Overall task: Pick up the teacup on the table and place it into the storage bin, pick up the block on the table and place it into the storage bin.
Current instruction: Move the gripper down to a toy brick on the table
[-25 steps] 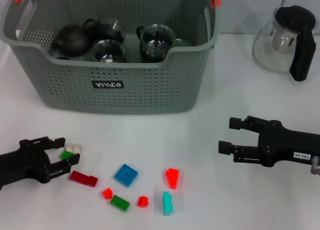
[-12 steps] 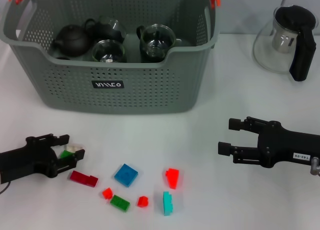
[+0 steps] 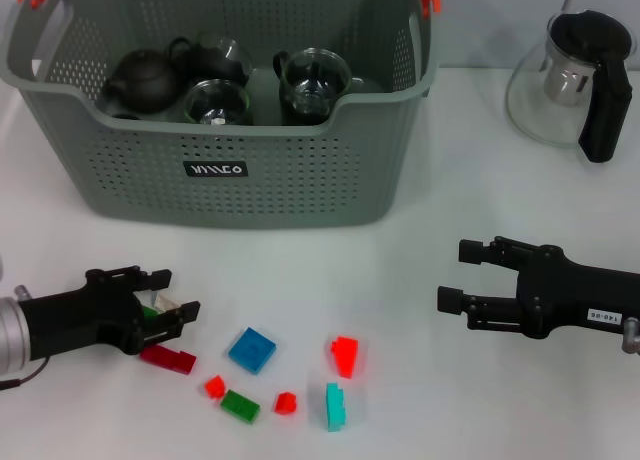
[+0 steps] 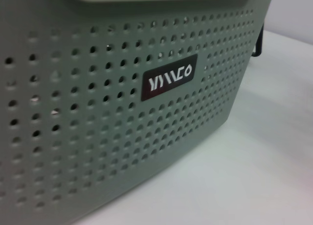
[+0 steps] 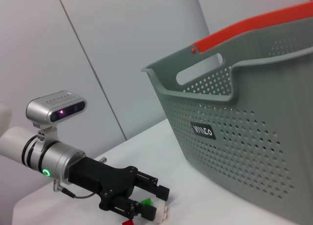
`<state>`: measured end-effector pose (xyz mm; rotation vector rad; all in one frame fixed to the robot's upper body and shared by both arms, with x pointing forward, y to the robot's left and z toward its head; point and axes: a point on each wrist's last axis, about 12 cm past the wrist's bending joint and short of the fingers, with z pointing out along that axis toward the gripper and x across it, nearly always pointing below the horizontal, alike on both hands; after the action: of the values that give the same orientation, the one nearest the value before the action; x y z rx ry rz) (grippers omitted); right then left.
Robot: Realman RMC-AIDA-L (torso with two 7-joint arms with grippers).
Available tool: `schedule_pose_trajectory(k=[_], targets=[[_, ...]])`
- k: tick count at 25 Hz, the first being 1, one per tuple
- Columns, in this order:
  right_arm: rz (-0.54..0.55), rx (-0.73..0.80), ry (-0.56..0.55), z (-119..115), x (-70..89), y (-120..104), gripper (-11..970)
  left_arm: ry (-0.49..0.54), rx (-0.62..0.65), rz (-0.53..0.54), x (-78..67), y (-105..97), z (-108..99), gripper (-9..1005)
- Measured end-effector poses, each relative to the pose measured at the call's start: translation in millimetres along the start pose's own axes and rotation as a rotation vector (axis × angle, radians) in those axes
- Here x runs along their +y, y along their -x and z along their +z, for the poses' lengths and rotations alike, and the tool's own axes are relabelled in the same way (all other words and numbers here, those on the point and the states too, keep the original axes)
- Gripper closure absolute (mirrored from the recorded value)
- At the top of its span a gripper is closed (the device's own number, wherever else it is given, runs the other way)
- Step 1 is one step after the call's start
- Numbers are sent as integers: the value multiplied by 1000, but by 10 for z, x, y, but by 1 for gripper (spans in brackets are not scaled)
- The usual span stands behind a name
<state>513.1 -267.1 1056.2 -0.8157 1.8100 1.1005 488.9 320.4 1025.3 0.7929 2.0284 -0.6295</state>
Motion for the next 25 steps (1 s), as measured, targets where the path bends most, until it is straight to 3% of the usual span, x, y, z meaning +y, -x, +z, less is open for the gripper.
schedule_pose_trajectory(k=[9,15,25], targets=[[0,1,-5,-6,-6,-1,31,-16,1,15,-6,37,58,390],[-2,4,-10,-9,-17,3,31,24,-24,10,44,48,-33,391],[-8,2,-10,-5,-31,30,31,25,-15,-31,-8,-59,-111,391]])
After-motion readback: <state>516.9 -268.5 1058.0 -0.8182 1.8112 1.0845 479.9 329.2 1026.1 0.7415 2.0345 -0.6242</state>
